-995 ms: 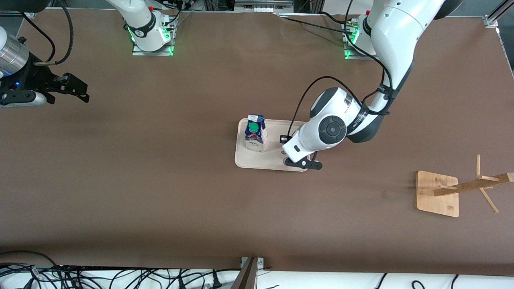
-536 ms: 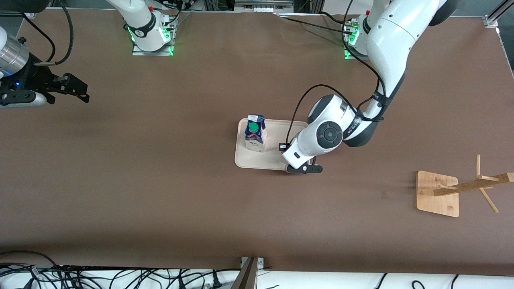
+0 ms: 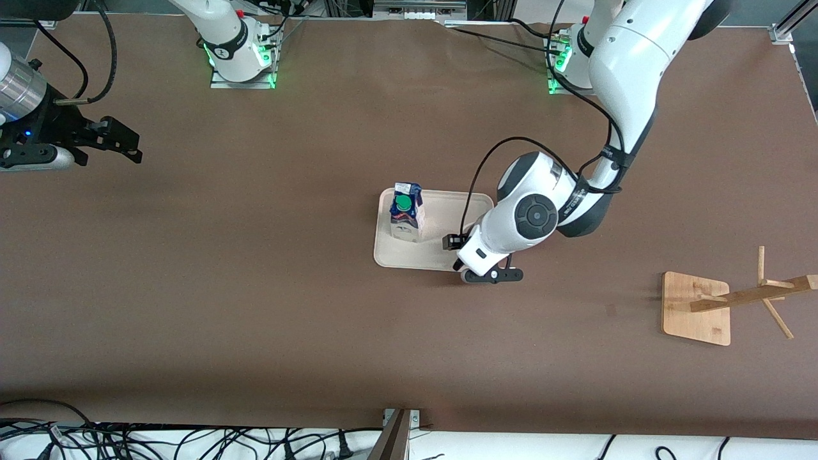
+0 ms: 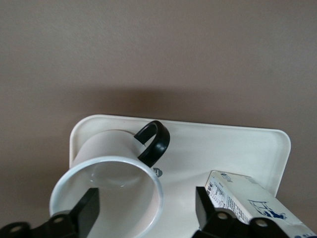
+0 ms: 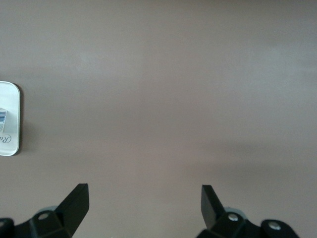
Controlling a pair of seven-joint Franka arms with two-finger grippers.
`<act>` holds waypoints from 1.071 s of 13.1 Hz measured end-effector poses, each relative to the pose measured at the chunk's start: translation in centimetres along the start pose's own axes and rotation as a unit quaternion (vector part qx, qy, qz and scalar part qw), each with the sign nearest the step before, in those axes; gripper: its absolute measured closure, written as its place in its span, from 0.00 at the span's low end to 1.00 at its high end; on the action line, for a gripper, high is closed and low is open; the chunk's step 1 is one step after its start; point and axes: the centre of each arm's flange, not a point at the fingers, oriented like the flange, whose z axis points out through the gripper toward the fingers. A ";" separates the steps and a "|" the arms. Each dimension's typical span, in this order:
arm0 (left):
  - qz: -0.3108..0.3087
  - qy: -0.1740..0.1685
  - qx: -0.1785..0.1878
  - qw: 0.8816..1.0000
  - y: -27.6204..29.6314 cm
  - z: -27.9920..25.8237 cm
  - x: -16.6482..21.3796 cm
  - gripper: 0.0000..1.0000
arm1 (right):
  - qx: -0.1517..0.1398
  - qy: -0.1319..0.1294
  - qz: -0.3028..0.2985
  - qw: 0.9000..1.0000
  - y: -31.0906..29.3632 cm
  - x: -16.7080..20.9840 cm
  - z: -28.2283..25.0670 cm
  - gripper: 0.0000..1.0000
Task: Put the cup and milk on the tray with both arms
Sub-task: 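Carry the mug onto the tray beside the carton with the left gripper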
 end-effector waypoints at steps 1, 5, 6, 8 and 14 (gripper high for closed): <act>-0.003 0.003 0.002 1.000 -0.4 -1.7 0.2 0.00 | 0.000 0.000 0.000 1.000 0.0 0.0 0.0 0.00; -0.018 -0.002 0.030 0.999 -4.8 -11.3 0.2 0.00 | 0.000 0.000 0.000 1.000 0.0 0.0 0.0 0.00; -0.014 -0.002 0.036 0.999 -6.0 -13.9 -0.1 0.00 | 0.000 0.000 -0.001 1.000 -0.1 0.0 0.0 0.00; -0.003 -0.012 0.047 0.999 -8.7 -18.7 -0.1 0.00 | 0.000 0.000 -0.001 1.000 -0.1 0.0 0.0 0.00; 0.152 -0.037 0.121 0.980 -19.5 -24.8 1.7 0.00 | 0.000 0.001 -0.010 1.000 -1.1 0.0 -0.1 0.00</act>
